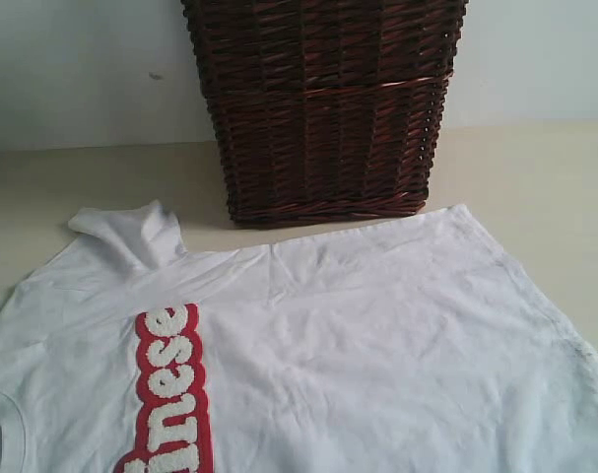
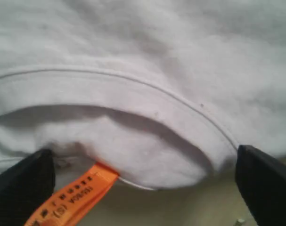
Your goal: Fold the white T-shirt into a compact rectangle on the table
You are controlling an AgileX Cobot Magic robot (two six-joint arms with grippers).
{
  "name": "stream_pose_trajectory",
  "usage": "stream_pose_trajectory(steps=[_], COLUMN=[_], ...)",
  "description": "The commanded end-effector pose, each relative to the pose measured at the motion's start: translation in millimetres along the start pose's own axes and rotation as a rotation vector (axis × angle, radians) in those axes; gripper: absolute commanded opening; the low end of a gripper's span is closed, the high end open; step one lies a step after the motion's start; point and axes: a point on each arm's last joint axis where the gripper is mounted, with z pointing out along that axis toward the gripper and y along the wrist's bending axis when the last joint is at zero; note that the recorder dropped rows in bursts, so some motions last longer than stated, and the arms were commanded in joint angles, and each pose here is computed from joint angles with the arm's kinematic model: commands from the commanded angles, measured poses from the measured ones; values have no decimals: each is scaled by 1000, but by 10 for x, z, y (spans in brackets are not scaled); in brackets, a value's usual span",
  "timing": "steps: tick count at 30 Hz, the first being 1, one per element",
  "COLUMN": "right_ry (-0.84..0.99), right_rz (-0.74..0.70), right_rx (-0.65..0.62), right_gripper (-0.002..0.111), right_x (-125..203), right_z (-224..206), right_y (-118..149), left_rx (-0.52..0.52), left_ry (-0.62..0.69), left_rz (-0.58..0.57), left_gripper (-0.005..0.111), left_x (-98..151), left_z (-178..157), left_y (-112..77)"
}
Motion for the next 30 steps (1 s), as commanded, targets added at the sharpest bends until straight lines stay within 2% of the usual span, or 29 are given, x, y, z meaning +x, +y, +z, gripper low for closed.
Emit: stream_pose_trajectory(steps=[1,7,11,14,18,22,30], right_ry=[-12,-12,-12,-12,-12,-12,-12], right_rz=[1,1,1,1,1,1,1], right_rx=[10,10,10,10,10,10,10], right_gripper=[37,37,37,37,37,37,37], right_x=[1,1,1,1,1,1,1], right_z=[0,0,0,0,0,0,0], right_y=[-6,-6,-6,-6,-6,-6,-6], left_rx=[-80,-134,-162,-224,-325,-303,-270], left_ry=[-35,-90,-183,-264,-336,-382,-347], left_rz=[-77,-75,7,77,88,26,-24], left_gripper=[105,105,105,105,105,105,105], left_x=[-41,-108,-198,-279,-371,-486,-571], left_z=[-78,-222,-212,-185,-166,-95,193], left_y=[64,70,111,200,390,632,1079])
